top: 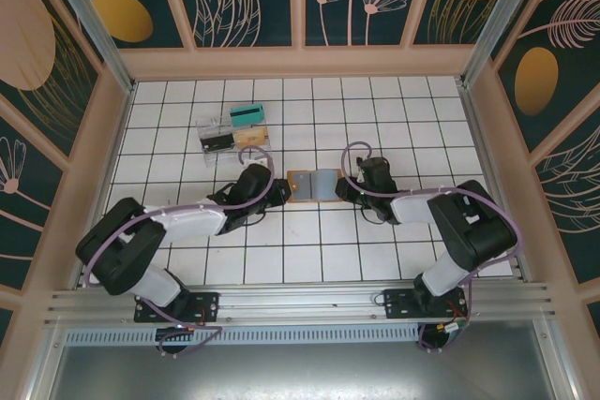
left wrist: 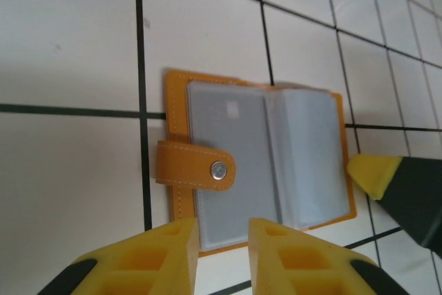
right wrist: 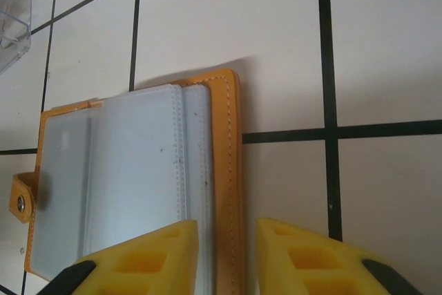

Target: Take the credit cards out of the card holder

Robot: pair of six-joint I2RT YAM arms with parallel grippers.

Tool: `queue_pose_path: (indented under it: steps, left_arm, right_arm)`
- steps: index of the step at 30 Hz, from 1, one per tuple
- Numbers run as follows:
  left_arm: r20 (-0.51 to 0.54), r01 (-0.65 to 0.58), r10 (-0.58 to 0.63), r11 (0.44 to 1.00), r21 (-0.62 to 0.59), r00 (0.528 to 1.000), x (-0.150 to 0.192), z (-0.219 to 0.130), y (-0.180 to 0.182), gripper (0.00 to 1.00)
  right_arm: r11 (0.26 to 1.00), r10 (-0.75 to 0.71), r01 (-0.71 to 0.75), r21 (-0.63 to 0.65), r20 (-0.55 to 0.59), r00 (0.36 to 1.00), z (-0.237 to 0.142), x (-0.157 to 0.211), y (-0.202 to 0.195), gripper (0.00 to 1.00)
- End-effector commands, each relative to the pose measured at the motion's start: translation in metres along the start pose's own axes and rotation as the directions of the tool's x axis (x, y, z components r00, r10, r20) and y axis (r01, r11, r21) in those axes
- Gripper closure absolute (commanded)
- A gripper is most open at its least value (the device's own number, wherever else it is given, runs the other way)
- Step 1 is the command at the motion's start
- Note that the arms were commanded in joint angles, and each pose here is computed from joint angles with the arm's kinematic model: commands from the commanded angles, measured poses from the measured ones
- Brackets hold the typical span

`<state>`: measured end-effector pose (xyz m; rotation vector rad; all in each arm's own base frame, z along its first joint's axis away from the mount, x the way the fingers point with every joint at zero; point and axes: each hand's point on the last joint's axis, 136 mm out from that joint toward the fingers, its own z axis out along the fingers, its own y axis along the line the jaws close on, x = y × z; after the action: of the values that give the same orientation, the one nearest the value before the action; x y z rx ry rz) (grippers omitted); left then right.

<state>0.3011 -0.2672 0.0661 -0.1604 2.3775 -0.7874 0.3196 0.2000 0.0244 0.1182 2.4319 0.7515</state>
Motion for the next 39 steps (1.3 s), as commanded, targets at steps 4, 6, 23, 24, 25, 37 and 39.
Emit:
queue_pose_path:
  steps: [4,6,23,24,25,37,39]
  left_arm:
    - [-0.017,0.023,-0.022,0.998,0.061,1.0,0.001,0.022,-0.02,0.74]
    - [-0.029,0.02,-0.018,0.999,0.049,0.999,0.003,0.027,-0.019,0.74]
    - [-0.084,0.007,-0.013,0.997,-0.073,0.996,0.015,0.048,0.002,0.77]
    - [-0.081,0.007,-0.013,0.997,-0.083,0.997,0.015,0.047,0.003,0.77]
    - [-0.078,0.004,-0.011,0.996,-0.088,0.997,0.015,0.046,0.004,0.77]
    - [-0.087,-0.005,-0.003,0.996,-0.093,0.996,0.018,0.035,0.005,0.75]
    - [-0.096,-0.005,-0.003,0.996,-0.09,0.995,0.02,0.037,0.005,0.75]
  right_arm:
    - [1.0,0.006,-0.007,-0.02,-0.022,1.0,0.006,0.0,0.004,0.72]
    - [1.0,0.007,-0.008,-0.023,-0.031,0.999,0.007,0.001,0.005,0.72]
    - [0.999,0.02,-0.021,-0.049,-0.036,0.999,0.005,0.001,0.008,0.72]
    - [0.999,0.021,-0.023,-0.048,-0.038,0.999,0.005,0.001,0.008,0.72]
    - [0.999,0.021,-0.023,-0.049,-0.038,0.999,0.005,0.002,0.008,0.72]
    - [0.998,0.025,-0.028,-0.055,-0.048,0.999,0.008,0.003,0.009,0.72]
    - [0.998,0.027,-0.029,-0.058,-0.051,0.998,0.008,0.003,0.009,0.72]
